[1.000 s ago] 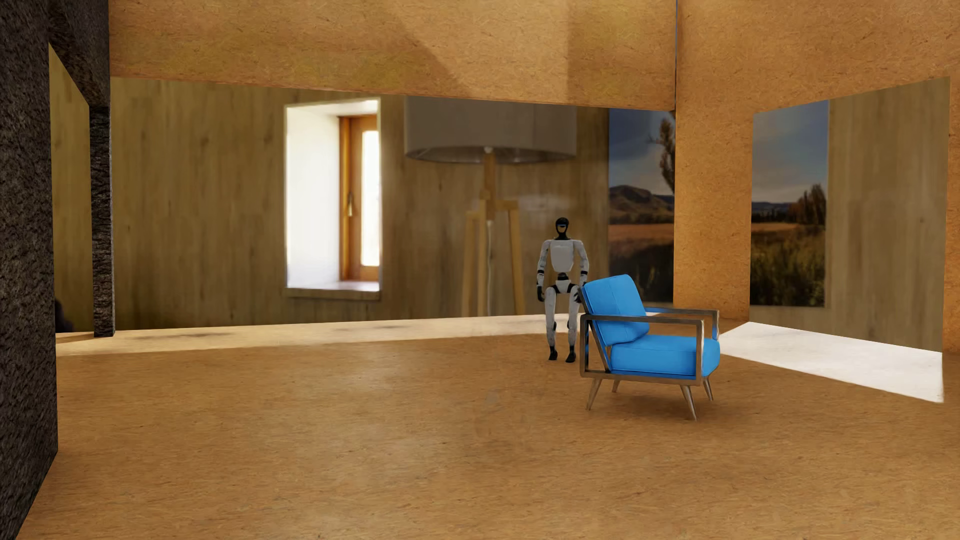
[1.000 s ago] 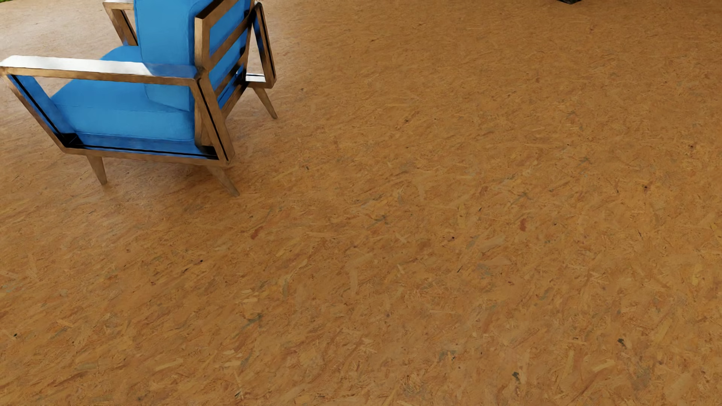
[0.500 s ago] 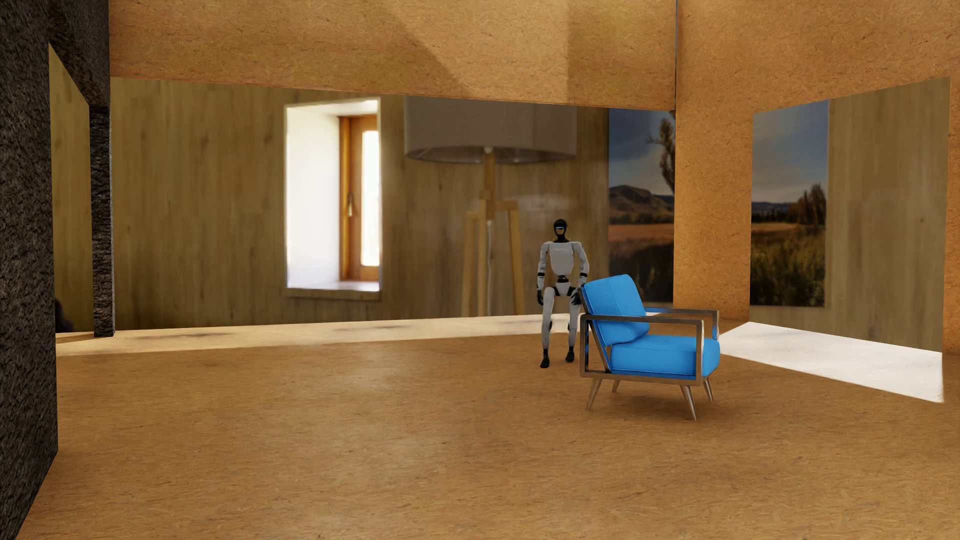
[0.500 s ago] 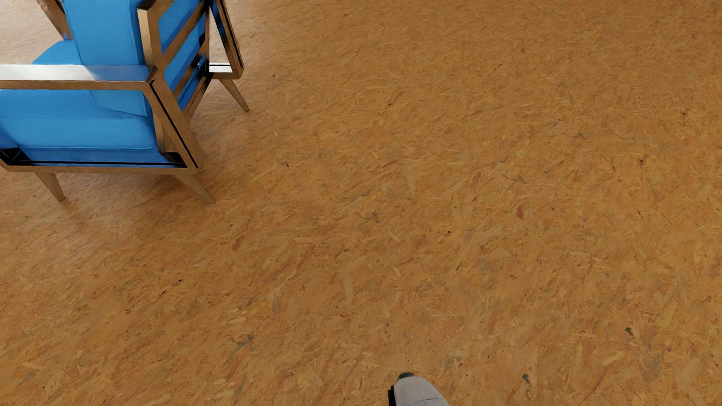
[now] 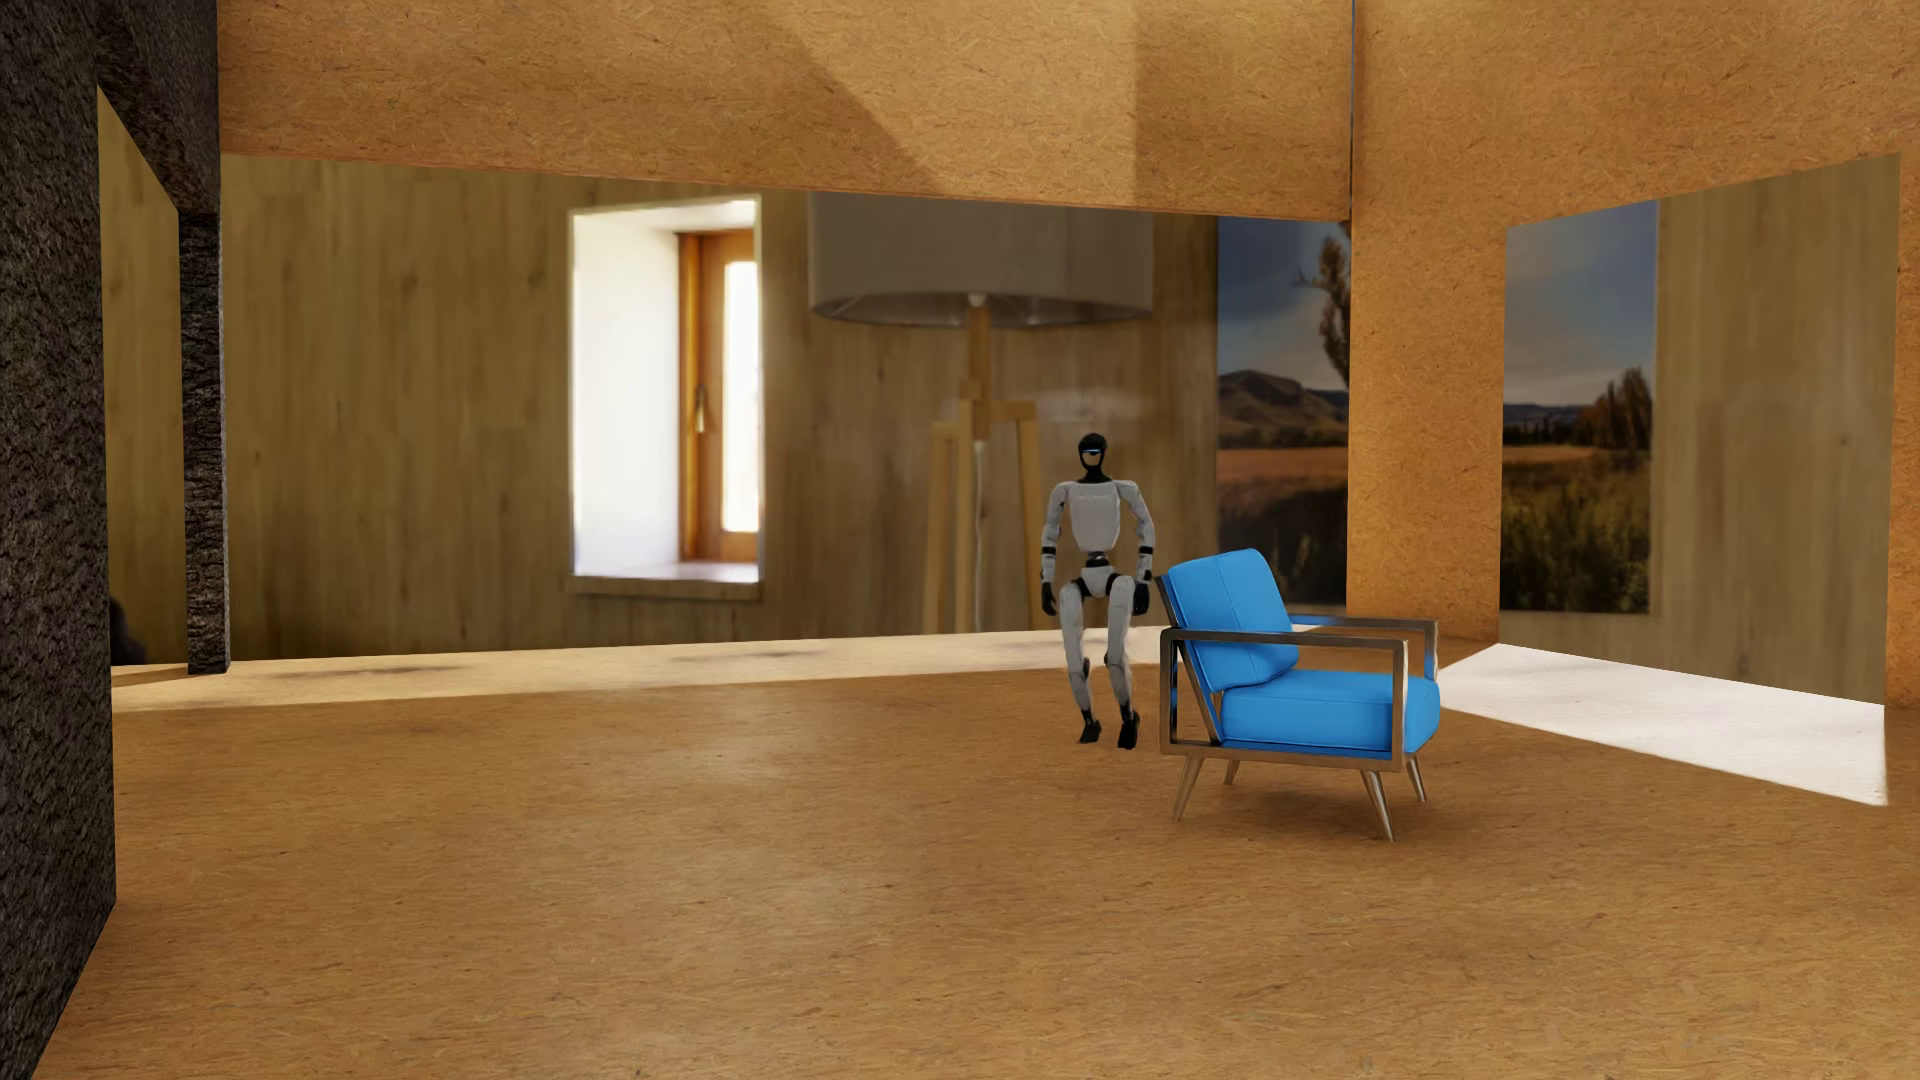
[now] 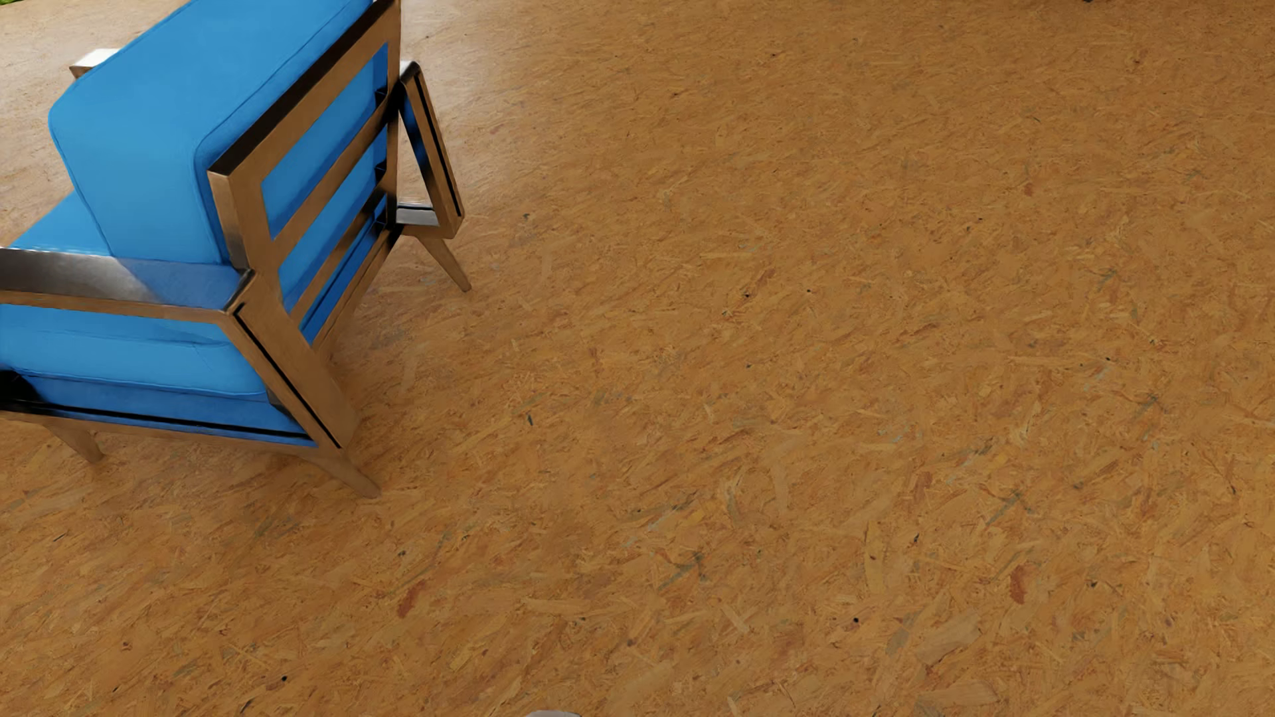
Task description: Avoid the blue armchair
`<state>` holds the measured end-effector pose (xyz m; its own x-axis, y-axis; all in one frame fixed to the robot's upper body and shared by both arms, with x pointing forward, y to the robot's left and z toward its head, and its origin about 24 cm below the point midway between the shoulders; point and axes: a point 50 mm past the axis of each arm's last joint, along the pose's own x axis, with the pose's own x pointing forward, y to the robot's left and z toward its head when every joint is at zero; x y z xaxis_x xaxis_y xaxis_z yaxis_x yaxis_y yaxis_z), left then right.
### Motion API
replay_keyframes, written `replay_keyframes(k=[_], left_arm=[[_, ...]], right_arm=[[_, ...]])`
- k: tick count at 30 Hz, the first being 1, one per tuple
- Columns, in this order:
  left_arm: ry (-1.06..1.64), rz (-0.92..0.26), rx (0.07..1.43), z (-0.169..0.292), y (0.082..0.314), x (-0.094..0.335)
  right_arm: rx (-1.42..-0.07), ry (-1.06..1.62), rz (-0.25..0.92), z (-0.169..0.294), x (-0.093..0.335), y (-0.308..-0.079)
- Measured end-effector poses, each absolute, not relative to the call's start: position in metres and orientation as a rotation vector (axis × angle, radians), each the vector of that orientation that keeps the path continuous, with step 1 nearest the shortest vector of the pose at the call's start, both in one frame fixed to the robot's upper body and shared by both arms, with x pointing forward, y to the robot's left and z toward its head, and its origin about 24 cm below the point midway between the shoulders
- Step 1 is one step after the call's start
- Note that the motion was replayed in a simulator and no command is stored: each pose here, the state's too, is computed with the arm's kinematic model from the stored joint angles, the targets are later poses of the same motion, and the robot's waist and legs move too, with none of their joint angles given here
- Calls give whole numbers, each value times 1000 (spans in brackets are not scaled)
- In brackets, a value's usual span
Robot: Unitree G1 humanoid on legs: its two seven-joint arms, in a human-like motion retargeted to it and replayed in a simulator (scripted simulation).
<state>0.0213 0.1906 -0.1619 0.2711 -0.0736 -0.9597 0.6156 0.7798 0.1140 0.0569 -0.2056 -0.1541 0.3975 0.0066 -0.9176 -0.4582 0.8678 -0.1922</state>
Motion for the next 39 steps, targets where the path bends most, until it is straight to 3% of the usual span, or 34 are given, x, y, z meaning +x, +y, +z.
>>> replay_keyframes(k=[5,9,13,15,19,21,24,26,29,34,36,39], left_arm=[[1270,-512,522,-162,192,-1],[1312,-534,550,-165,195,-9],[1184,-460,543,-161,196,41],[1064,-480,574,-151,194,74],[888,-359,578,-128,207,140],[851,-347,576,-122,208,149],[977,-300,483,-140,205,109],[1034,-371,493,-149,193,89],[1146,-460,515,-160,186,51],[1290,-510,551,-163,199,0],[1334,-510,544,-162,202,-17],[1346,-518,556,-163,205,-20]], right_arm=[[-496,967,270,-136,112,-215],[-444,1097,244,-151,75,-213],[-466,1166,315,-157,49,-207],[-464,1198,324,-157,33,-209],[-457,1276,293,-159,11,-218],[-457,1308,285,-161,3,-220],[-465,1406,282,-163,-21,-225],[-463,1385,282,-164,-12,-223],[-494,1264,326,-161,22,-217],[-481,1012,223,-137,92,-228],[-448,1035,158,-136,82,-237],[-445,1174,176,-150,46,-236]])
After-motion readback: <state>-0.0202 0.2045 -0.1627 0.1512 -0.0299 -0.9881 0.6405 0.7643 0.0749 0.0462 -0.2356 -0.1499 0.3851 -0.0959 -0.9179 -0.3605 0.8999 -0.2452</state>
